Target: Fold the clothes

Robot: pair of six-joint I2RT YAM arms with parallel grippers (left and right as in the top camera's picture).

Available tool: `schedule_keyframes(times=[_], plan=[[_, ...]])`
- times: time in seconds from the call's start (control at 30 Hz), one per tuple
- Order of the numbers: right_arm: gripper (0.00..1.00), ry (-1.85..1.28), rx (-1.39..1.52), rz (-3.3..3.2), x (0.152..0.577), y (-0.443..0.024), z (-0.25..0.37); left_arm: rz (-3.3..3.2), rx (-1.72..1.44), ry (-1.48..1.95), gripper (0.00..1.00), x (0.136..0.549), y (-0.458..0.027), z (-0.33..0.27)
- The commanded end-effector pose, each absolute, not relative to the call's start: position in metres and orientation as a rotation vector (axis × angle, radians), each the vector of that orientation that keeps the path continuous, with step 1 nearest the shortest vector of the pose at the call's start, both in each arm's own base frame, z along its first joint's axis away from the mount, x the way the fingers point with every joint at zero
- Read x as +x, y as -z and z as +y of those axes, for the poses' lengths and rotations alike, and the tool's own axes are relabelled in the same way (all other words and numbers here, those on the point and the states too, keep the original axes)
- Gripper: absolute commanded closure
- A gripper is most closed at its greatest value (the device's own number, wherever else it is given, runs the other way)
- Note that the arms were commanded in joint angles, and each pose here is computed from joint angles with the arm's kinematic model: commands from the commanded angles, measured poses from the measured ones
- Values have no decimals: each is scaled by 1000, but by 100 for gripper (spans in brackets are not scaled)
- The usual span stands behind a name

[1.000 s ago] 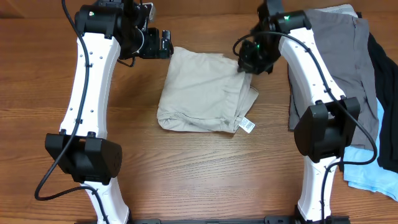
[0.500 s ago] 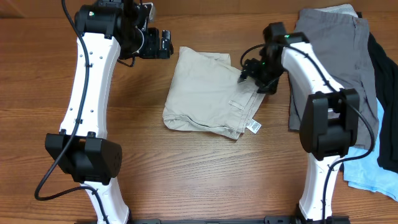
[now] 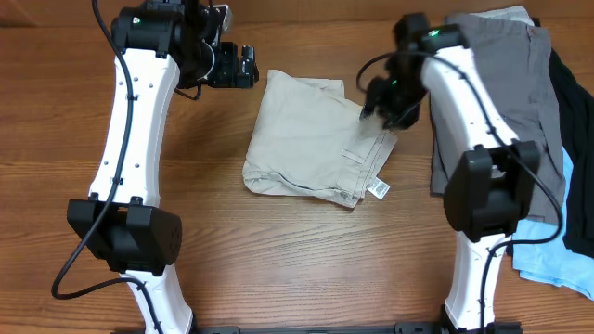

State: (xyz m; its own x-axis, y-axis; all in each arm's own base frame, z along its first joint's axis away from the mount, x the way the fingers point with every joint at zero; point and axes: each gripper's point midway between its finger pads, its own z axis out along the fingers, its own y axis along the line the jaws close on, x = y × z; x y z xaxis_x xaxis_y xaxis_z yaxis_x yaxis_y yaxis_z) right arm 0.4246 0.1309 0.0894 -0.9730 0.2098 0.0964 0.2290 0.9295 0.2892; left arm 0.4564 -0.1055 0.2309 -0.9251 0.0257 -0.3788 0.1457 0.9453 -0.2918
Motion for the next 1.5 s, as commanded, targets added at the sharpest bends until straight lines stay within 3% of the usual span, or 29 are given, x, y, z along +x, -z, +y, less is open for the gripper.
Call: schedule_keyframes(times=[0.0,0.1,0.23,0.43,0.77,0.97,1.1,1.17,1.3,1.47], plan=[[65,419,-351,-2956,400,-63,142,2717,180,434,0,453,-233,-108],[84,397,-388,-2921,389,-39,141,2722,180,437,0,452,-232,-108],[96,402,-418,-2915,382,-8,140,2728,193,433,0,451,-230,-108],[96,517,-424,-2933,385,14,154,2735,192,431,0,451,-227,-107],[96,697,-292,-2987,387,16,248,2756,178,314,0,451,-223,-88],[96,782,-205,-2995,377,7,294,2760,154,311,0,452,-222,-81],[96,829,-219,-3023,400,-28,287,2766,150,312,0,451,-222,-80],[87,859,-220,-3054,417,-56,275,2767,152,316,0,450,-222,-81],[51,937,-250,-3140,451,-127,239,2770,175,328,0,448,-222,-89],[33,984,-408,-3278,490,-216,147,2839,257,347,0,429,-212,-111]])
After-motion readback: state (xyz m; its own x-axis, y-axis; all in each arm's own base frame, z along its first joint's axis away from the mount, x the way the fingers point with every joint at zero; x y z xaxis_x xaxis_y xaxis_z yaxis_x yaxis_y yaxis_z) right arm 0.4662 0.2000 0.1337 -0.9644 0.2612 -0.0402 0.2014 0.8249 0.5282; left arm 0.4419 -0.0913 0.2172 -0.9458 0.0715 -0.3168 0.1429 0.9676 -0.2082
